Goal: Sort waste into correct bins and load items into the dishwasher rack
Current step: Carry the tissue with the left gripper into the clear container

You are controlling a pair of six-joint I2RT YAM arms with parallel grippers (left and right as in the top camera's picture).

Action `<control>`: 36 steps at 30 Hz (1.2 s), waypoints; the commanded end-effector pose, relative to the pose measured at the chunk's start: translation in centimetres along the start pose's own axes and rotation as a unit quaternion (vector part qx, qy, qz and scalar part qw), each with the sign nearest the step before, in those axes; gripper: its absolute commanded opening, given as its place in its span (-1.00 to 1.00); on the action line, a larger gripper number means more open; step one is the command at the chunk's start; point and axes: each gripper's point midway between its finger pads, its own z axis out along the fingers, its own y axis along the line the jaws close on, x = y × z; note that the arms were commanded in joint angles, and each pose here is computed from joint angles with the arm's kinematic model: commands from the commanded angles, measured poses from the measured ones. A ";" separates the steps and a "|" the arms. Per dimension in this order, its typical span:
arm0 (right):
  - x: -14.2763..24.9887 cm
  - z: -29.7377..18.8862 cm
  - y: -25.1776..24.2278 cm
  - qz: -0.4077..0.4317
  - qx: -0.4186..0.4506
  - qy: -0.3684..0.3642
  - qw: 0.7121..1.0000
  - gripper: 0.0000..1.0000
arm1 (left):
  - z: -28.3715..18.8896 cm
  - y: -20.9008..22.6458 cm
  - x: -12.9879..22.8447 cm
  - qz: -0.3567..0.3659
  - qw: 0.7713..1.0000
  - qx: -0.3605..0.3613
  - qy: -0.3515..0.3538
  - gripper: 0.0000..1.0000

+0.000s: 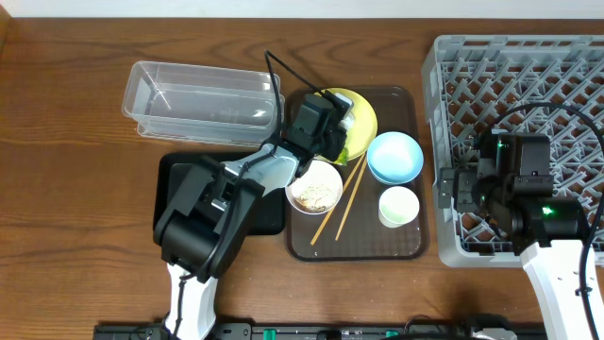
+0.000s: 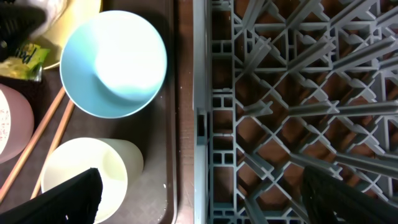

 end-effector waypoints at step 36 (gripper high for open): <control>-0.5 -0.6 0.3 -0.006 -0.005 -0.007 1.000 0.98 | -15.3 7.4 -5.1 -0.116 0.989 -0.088 -0.007 0.79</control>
